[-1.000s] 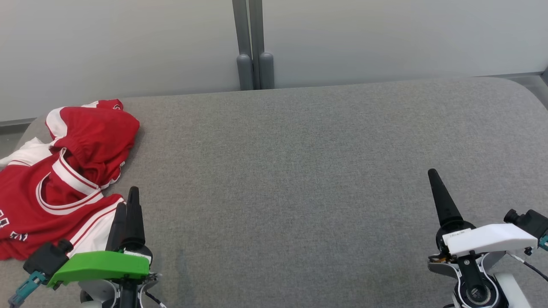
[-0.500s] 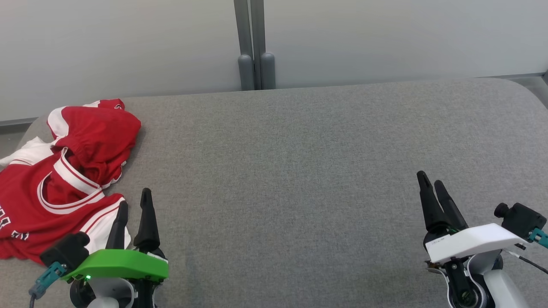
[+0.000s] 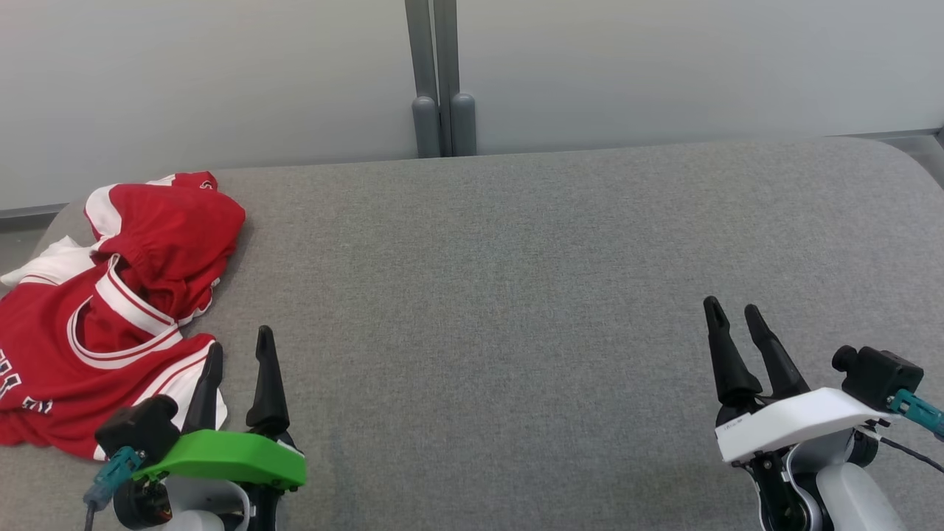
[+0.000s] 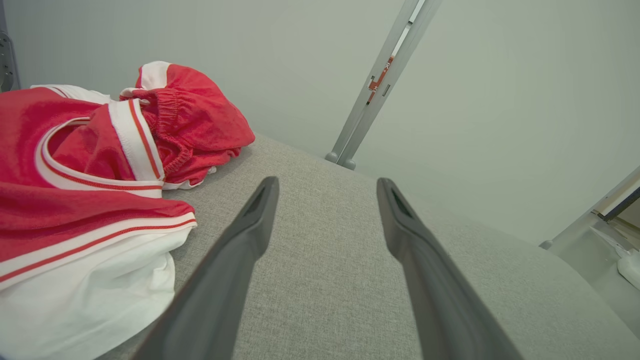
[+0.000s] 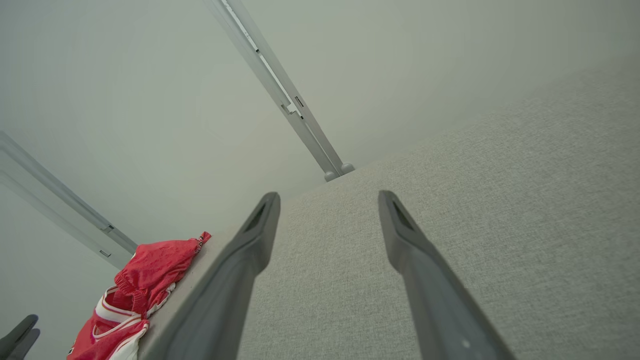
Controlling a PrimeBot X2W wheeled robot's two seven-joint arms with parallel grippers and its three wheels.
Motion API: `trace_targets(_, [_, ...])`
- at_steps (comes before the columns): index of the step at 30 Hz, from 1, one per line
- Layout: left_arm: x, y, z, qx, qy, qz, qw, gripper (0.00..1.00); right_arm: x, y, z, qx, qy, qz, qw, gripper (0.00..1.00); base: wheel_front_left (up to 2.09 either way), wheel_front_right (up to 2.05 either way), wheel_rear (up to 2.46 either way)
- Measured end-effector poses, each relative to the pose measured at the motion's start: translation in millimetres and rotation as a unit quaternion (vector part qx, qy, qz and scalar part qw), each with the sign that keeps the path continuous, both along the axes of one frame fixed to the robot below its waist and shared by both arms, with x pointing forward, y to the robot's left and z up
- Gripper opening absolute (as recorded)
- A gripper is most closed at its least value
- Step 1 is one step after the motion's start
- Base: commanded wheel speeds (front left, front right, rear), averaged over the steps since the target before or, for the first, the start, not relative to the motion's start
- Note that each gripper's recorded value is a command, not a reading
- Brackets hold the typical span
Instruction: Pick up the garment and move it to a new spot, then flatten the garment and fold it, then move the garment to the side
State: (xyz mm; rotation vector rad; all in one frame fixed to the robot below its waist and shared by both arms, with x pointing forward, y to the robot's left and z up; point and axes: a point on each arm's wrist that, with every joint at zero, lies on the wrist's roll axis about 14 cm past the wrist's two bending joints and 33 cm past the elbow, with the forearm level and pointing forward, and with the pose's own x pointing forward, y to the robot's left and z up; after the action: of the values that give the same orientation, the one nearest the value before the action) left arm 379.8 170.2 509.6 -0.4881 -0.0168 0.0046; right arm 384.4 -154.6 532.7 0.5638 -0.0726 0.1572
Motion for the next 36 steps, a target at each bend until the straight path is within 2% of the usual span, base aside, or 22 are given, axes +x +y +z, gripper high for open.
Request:
trace_targets(16, [-1, -7, 6, 0.079, -0.022, -0.008, 0.997, 1.0, 0, 8, 6, -0.067, -0.027, 0.008, 0.997, 1.0, 0.0, 0.0, 0.0])
trace_targets(36, [-1, -15, 12, 0.153, -0.044, -0.017, 0.987, 1.0, -1, 18, 11, -0.132, -0.057, 0.021, 0.989, 1.0, 0.0, 0.0, 0.0])
